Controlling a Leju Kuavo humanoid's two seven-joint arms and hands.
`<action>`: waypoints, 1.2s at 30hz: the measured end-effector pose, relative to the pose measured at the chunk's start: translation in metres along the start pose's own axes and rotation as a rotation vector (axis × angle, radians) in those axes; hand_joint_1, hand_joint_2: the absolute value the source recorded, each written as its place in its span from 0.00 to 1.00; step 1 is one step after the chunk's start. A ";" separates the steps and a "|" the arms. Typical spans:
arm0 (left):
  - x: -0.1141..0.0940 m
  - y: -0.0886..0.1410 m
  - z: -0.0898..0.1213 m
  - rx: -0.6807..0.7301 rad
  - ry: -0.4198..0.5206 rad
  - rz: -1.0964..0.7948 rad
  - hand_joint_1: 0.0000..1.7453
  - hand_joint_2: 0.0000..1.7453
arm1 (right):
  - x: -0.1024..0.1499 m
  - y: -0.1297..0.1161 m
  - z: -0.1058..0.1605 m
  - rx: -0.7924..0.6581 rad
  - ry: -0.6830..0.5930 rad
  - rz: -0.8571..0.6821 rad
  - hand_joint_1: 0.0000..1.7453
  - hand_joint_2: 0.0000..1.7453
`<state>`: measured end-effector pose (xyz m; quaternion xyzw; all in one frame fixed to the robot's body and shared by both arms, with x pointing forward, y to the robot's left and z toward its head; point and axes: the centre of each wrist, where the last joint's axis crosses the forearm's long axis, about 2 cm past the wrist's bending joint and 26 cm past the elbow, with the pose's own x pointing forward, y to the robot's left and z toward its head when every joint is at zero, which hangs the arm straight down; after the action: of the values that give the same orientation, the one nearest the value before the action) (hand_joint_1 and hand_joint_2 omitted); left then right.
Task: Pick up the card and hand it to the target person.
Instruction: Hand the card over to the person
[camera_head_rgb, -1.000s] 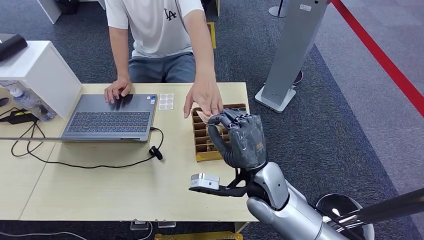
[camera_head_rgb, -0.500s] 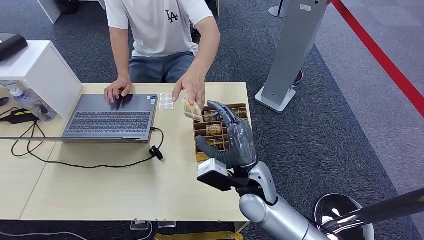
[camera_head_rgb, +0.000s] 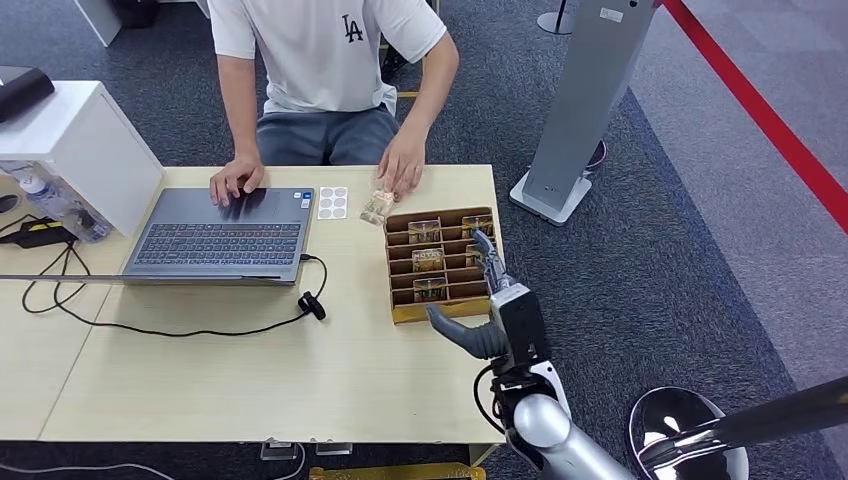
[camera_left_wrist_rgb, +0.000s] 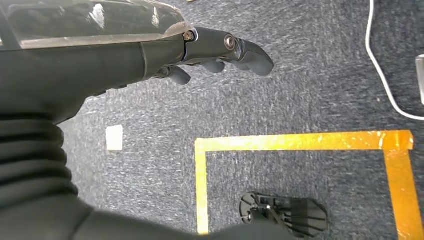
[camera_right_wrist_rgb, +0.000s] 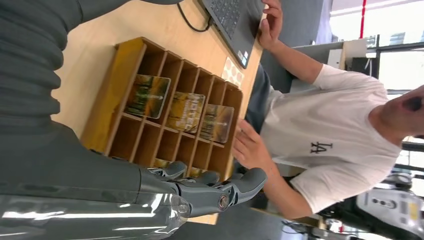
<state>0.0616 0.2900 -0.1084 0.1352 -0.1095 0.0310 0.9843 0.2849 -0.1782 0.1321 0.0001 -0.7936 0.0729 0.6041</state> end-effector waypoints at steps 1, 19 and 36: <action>0.000 0.000 0.000 -0.001 -0.006 0.000 0.00 0.00 | -0.002 -0.003 0.003 0.000 0.024 -0.022 0.00 1.00; -0.001 -0.001 0.000 -0.005 -0.052 -0.014 0.00 0.00 | -0.004 -0.056 0.030 0.097 0.201 -0.227 0.00 1.00; 0.000 -0.001 0.000 0.003 -0.050 -0.025 0.00 0.00 | -0.003 -0.066 0.030 0.091 0.201 -0.183 0.00 1.00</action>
<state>0.0613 0.2889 -0.1083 0.1388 -0.1324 0.0153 0.9813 0.2630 -0.2472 0.1292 0.0924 -0.7216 0.0531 0.6840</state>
